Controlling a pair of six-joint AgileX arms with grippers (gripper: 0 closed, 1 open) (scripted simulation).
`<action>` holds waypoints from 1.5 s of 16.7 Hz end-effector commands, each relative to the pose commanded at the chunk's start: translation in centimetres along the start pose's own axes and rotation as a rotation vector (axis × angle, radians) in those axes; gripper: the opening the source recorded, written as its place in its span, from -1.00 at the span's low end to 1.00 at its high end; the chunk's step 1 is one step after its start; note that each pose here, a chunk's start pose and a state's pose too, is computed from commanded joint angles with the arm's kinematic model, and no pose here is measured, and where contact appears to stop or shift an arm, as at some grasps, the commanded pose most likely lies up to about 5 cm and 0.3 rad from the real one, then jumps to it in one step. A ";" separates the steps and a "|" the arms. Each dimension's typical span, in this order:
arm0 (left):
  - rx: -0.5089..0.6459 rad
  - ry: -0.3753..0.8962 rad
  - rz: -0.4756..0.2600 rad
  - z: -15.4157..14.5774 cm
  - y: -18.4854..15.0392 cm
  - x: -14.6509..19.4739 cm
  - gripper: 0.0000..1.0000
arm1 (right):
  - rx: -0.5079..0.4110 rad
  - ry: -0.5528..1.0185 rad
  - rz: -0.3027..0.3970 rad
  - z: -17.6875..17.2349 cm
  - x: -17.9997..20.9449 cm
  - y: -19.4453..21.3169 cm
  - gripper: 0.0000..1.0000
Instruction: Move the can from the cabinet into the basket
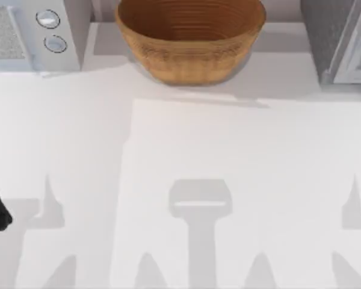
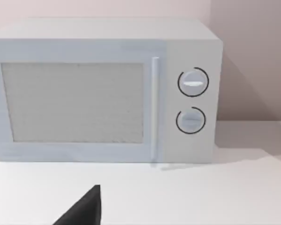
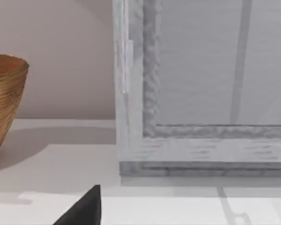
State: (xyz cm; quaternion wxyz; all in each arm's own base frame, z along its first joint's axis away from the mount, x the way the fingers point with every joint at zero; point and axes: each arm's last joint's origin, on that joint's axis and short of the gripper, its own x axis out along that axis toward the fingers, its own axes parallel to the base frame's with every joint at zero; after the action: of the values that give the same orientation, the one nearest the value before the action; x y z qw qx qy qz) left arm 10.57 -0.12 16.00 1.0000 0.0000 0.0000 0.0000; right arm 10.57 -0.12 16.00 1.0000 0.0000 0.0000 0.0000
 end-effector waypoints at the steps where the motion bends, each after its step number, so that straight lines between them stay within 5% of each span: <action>1: 0.000 0.000 0.000 0.0 0.0 0.0 1.00 | 0.000 0.000 0.000 0.0 0.0 0.0 1.00; 7: 0.000 0.000 0.000 0.0 0.0 0.0 1.00 | 0.001 0.021 0.004 3.9 0.1 0.2 1.00; 17: 0.000 0.000 0.000 0.0 0.0 0.0 1.00 | 0.000 0.003 0.000 24.2 5.4 1.7 1.00; 25: 0.000 0.000 0.000 0.0 0.0 0.0 1.00 | 0.000 -0.004 0.000 33.6 12.9 4.1 1.00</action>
State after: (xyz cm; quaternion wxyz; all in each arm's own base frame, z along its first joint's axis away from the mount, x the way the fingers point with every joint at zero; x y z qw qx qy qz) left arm 10.57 -0.12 16.00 1.0000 0.0000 0.0000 0.0000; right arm 23.46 3.96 49.61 1.0000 0.0002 -0.0019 0.0001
